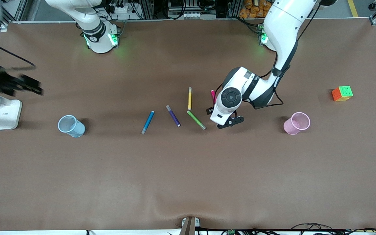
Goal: Place pink and blue markers in matching cups
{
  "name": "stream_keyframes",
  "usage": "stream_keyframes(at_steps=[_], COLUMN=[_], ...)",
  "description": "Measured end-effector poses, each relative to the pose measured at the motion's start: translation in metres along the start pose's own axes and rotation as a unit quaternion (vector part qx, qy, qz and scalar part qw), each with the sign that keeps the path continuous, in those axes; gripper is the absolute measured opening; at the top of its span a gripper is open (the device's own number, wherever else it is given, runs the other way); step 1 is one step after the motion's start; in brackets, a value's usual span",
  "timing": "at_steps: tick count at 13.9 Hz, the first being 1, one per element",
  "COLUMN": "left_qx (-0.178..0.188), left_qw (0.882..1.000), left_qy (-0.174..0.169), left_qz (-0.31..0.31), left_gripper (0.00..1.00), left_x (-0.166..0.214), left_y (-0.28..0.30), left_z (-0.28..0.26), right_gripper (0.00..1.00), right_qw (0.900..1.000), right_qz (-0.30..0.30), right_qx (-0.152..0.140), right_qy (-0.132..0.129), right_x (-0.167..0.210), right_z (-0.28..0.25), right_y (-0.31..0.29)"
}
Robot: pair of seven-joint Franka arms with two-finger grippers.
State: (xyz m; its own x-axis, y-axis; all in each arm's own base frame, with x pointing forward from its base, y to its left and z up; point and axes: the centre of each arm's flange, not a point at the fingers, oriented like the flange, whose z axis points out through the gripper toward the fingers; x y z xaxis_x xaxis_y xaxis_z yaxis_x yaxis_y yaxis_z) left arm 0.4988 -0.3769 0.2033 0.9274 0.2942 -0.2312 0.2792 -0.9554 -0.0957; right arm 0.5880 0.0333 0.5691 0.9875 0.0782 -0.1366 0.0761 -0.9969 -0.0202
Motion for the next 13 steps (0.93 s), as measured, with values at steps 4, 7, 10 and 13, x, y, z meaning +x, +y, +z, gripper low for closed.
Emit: stream_keyframes(at_steps=[4, 7, 10, 13], left_qx=[-0.002, -0.010, -0.015, -0.014], left_qw=[1.000, 1.000, 0.999, 0.999], left_qy=[-0.001, -0.011, -0.020, -0.021], left_qz=[-0.002, -0.019, -0.025, -0.025], left_gripper=[1.00, 0.76, 0.60, 0.61], left_x=[0.004, 0.004, 0.002, 0.000], left_y=[0.001, 0.002, 0.003, 0.003], left_z=[0.016, 0.018, 0.018, 0.021], right_gripper=[1.00, 1.00, 1.00, 1.00], right_qw=[0.998, 0.998, 0.994, 0.994], right_qz=[-0.033, 0.024, 0.087, 0.071], right_qx=[-0.005, 0.039, 0.056, 0.043], right_qy=[-0.049, -0.039, -0.041, -0.072], right_x=[0.057, 0.086, 0.101, 0.102], right_z=[0.101, 0.143, 0.173, 0.212], right_y=[-0.058, -0.066, -0.077, -0.120])
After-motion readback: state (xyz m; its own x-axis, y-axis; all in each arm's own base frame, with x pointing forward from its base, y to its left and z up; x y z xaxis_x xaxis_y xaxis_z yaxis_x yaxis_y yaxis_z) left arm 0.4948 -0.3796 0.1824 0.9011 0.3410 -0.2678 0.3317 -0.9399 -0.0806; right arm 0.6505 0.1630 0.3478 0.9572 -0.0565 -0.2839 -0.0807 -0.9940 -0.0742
